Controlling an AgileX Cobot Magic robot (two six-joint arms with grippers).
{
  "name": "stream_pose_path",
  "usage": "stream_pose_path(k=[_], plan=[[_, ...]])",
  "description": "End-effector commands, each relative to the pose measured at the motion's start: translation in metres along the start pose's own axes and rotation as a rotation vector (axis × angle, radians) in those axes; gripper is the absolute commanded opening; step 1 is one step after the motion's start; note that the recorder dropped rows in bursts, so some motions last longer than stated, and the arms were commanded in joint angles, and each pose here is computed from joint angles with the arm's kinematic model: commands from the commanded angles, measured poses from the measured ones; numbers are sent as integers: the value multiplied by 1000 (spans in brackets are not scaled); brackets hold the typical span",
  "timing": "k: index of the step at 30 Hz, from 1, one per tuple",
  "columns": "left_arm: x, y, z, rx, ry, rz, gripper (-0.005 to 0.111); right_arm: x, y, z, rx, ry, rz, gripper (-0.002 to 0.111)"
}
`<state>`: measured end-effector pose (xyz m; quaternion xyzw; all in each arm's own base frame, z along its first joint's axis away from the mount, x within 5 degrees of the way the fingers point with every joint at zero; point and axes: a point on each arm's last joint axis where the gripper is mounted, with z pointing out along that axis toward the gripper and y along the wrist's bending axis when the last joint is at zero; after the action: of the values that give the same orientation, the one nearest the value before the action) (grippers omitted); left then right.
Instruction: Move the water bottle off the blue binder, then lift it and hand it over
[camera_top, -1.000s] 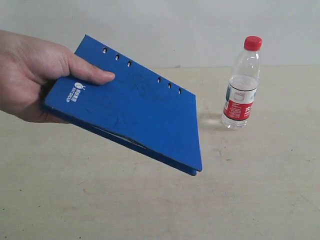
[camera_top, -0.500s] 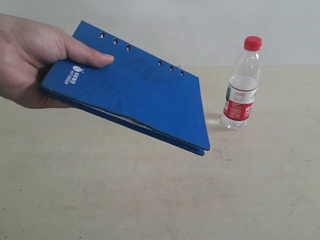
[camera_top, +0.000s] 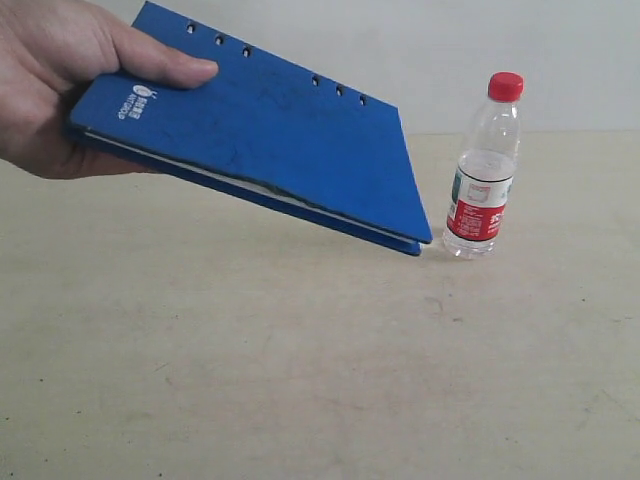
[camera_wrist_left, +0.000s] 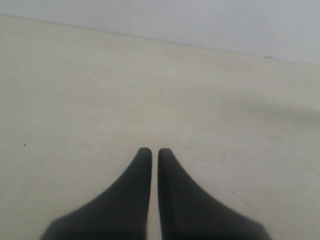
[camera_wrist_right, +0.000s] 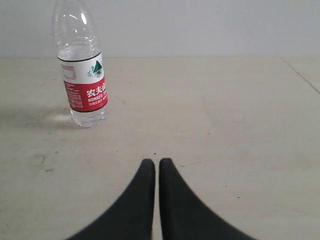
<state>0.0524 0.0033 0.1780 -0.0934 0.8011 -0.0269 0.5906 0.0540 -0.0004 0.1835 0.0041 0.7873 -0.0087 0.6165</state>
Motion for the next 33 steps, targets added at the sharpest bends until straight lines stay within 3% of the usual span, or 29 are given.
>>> stream_pose_path(k=[1,33], plan=[[-1,-1,0,8,-9,-1,5,-1,0,0,1,-7,-25,0],[-1,-1,0,8,-9,-1,5,-1,0,0,1,-8,-25,0]])
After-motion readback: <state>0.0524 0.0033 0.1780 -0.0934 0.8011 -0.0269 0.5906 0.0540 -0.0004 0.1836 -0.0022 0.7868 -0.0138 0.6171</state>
